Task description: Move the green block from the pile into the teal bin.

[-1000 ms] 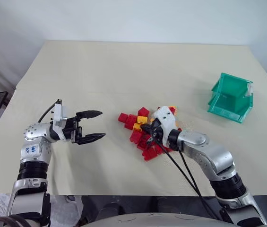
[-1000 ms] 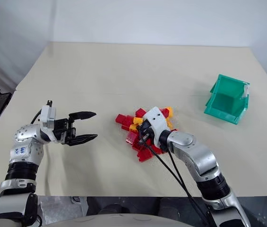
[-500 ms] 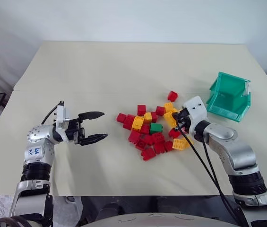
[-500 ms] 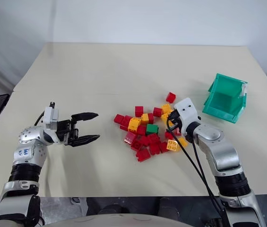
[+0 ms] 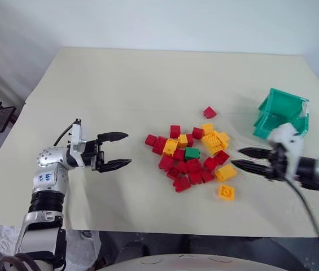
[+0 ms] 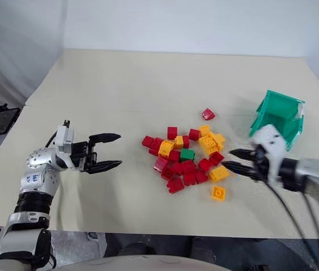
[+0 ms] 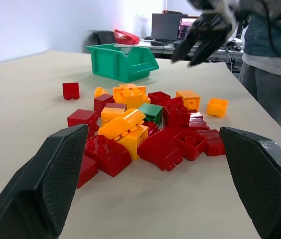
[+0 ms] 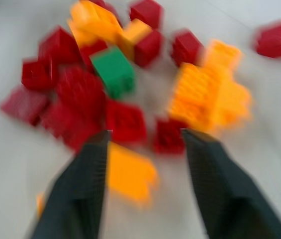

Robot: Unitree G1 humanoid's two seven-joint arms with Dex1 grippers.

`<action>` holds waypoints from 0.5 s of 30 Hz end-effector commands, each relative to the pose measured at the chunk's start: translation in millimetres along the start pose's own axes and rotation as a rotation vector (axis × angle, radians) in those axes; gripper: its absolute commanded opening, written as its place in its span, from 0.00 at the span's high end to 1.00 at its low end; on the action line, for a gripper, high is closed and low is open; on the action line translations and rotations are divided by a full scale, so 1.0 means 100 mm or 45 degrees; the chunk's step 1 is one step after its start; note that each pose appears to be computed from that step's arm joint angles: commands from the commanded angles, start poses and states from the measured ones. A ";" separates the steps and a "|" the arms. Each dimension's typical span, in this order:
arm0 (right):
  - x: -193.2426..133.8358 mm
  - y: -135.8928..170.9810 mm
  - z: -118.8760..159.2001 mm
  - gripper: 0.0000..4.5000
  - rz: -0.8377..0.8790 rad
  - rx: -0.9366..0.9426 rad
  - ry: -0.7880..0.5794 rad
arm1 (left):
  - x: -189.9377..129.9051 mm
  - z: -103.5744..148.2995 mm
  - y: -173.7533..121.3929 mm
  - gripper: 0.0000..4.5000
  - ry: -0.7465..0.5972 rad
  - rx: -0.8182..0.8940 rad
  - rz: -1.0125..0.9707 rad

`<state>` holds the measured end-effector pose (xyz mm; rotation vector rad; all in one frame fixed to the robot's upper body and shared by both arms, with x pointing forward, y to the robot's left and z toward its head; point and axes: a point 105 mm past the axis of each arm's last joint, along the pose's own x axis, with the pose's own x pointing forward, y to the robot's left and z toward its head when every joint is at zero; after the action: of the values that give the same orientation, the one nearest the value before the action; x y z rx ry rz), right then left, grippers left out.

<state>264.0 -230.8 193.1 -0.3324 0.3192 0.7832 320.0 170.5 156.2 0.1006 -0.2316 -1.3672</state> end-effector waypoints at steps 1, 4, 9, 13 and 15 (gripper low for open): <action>-0.27 -0.06 0.07 0.21 -0.030 -0.041 0.027 | -0.01 0.07 0.03 0.00 -0.011 0.049 -0.010; -0.36 -0.07 0.09 0.00 -0.048 -0.049 0.066 | -0.03 0.07 0.03 0.00 -0.012 0.051 -0.004; -0.32 -0.02 0.15 0.00 -0.028 -0.058 0.075 | -0.03 0.07 0.03 0.00 -0.014 0.054 0.001; 0.18 0.15 0.37 0.00 0.069 -0.053 0.024 | -0.01 0.06 0.03 0.00 -0.024 0.060 0.001; 0.41 0.18 0.42 0.00 0.088 -0.045 0.070 | 0.00 0.05 0.03 0.00 -0.028 0.065 0.000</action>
<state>280.1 -185.2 220.3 -0.3662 0.3135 0.8577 322.4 170.0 156.1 0.1033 -0.2581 -1.3638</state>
